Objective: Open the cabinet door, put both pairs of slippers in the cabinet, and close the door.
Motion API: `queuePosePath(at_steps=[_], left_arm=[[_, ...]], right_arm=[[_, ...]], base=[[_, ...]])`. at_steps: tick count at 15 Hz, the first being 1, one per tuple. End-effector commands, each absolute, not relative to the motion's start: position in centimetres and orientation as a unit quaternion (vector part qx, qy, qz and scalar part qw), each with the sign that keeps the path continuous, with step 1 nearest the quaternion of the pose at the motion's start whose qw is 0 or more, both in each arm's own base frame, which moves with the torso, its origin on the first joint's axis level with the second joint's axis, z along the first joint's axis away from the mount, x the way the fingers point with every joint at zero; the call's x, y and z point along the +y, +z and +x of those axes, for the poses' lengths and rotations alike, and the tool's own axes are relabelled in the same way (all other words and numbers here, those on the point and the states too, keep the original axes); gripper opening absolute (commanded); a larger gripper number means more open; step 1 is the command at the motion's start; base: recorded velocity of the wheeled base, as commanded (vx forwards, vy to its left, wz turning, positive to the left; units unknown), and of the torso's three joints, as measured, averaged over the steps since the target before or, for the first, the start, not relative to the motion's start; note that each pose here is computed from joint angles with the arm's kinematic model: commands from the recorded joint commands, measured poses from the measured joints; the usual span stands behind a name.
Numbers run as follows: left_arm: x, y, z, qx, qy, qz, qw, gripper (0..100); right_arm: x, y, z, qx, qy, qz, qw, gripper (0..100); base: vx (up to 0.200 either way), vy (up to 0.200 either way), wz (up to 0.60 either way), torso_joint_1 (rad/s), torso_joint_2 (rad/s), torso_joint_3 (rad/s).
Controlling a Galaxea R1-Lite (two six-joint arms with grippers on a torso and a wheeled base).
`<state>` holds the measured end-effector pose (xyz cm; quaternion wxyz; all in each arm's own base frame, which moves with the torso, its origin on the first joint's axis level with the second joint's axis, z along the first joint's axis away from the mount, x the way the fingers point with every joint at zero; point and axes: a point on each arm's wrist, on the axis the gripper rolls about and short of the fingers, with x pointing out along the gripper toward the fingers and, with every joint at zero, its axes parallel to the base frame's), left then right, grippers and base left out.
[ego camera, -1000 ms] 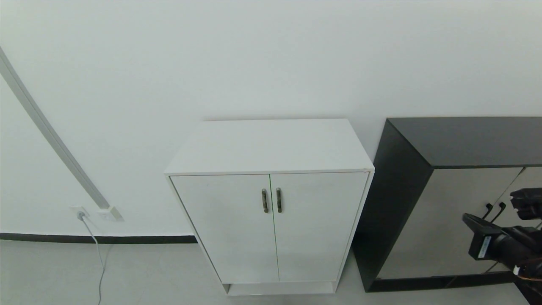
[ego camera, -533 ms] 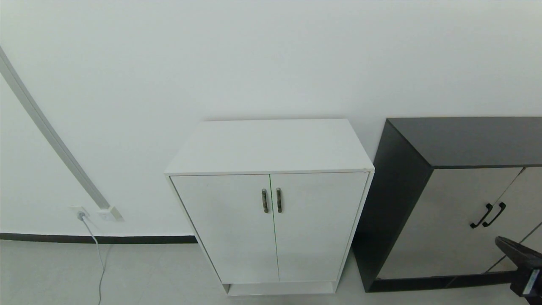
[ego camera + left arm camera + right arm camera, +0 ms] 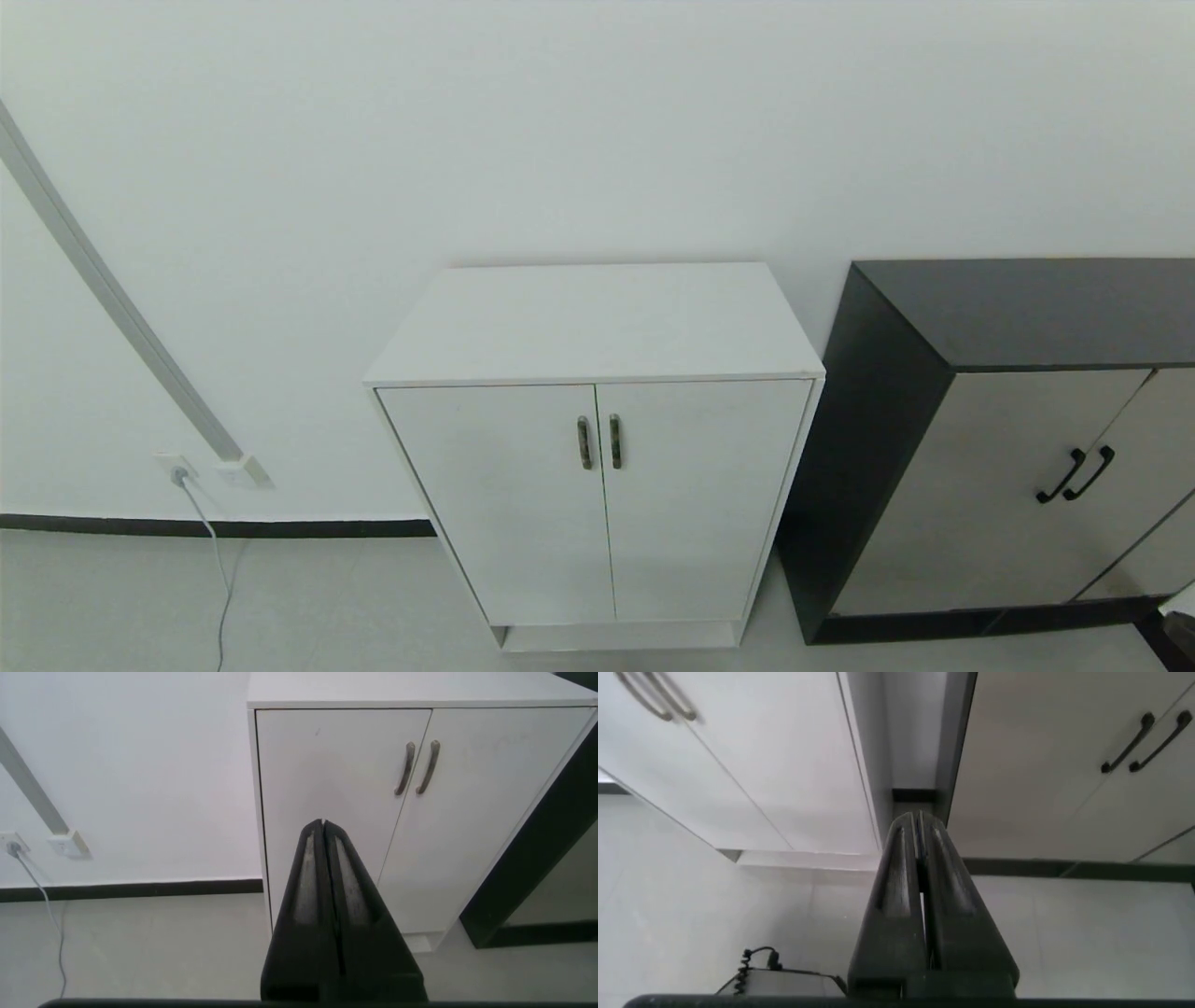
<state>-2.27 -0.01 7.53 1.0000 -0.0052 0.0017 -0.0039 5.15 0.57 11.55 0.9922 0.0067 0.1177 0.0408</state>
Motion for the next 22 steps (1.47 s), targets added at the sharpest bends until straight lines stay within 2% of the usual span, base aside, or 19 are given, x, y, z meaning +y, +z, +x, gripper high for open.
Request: queuePosePath(at_steps=[1,5,22], left_arm=[[0.0,7.5,-2.3,0.002,-0.004,-0.005,1.000,0],[0.0,7.5,-2.3,0.002,-0.004,-0.005,1.000,0],[0.0,7.5,-2.3,0.002,-0.005,-0.005,1.000,0]], right_arm=[[0.4,11.5,3.5,0.082,0.042,0.011,0.996,0],[0.1,10.4,1.5,0.077,0.039,0.020,0.996,0],[-0.2,8.3,-0.6,0.100,0.076,0.011,0.992,0]], base=[[0.000,0.000,0.00,0.000,0.00,0.000],[0.000,0.000,0.00,0.000,0.00,0.000],[0.000,0.000,0.00,0.000,0.00,0.000]])
